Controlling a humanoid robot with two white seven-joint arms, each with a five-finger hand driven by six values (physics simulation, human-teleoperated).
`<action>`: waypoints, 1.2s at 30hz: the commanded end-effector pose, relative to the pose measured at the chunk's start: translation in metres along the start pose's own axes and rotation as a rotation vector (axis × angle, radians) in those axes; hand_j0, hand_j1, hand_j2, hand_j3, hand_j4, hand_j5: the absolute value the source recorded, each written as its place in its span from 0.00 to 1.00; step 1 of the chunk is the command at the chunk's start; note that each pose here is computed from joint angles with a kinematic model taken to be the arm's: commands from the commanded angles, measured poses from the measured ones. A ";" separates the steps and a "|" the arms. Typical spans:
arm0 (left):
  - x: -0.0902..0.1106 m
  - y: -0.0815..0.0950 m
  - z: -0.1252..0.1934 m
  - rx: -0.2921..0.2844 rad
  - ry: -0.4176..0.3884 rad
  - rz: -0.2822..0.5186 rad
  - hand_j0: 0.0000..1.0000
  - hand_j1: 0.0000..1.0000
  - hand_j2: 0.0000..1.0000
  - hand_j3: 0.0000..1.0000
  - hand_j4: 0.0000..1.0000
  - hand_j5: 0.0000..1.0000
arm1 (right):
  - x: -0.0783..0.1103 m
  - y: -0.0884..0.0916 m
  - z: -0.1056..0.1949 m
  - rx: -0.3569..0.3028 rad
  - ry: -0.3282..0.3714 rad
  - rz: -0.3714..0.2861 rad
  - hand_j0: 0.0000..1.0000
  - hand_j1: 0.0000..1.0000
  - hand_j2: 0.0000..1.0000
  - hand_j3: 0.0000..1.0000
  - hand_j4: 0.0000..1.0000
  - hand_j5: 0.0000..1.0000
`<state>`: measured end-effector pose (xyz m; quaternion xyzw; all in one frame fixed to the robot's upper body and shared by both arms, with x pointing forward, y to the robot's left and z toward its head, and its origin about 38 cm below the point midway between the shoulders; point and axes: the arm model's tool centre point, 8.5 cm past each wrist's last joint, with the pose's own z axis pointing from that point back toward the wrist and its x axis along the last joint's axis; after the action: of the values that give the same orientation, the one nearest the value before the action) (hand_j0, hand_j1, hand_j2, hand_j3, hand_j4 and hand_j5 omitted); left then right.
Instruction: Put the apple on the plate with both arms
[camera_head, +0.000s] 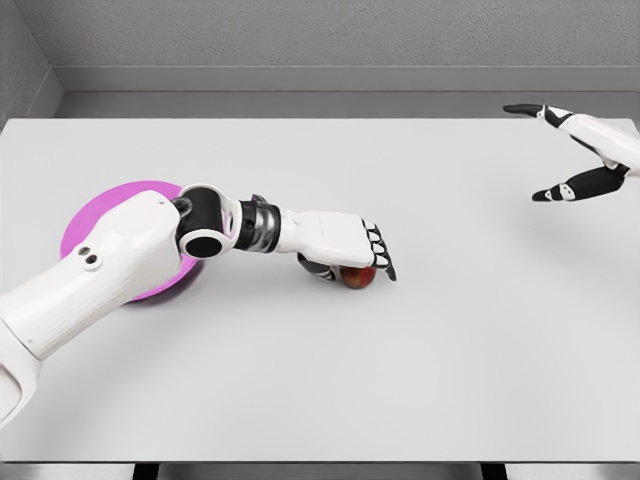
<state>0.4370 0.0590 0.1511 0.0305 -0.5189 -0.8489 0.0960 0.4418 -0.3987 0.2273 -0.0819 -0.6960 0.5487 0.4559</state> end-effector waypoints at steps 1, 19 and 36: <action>0.000 0.000 0.000 0.004 0.001 0.005 0.84 0.84 0.84 0.84 0.84 0.84 | 0.000 -0.001 0.000 -0.005 -0.002 -0.005 1.00 1.00 1.00 1.00 1.00 1.00; 0.003 -0.006 -0.003 -0.023 -0.004 -0.010 0.61 0.61 0.61 0.61 0.61 0.61 | 0.000 -0.002 0.001 -0.006 -0.001 -0.004 1.00 1.00 1.00 1.00 1.00 1.00; -0.072 0.002 0.170 0.114 0.281 0.141 0.41 0.41 0.41 0.41 0.41 0.41 | 0.000 -0.002 0.001 -0.006 0.000 -0.003 1.00 1.00 1.00 1.00 1.00 1.00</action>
<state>0.4742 0.1655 0.2081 0.0861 -0.5460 -0.8132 0.1823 0.4419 -0.3994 0.2285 -0.0832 -0.6960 0.5489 0.4554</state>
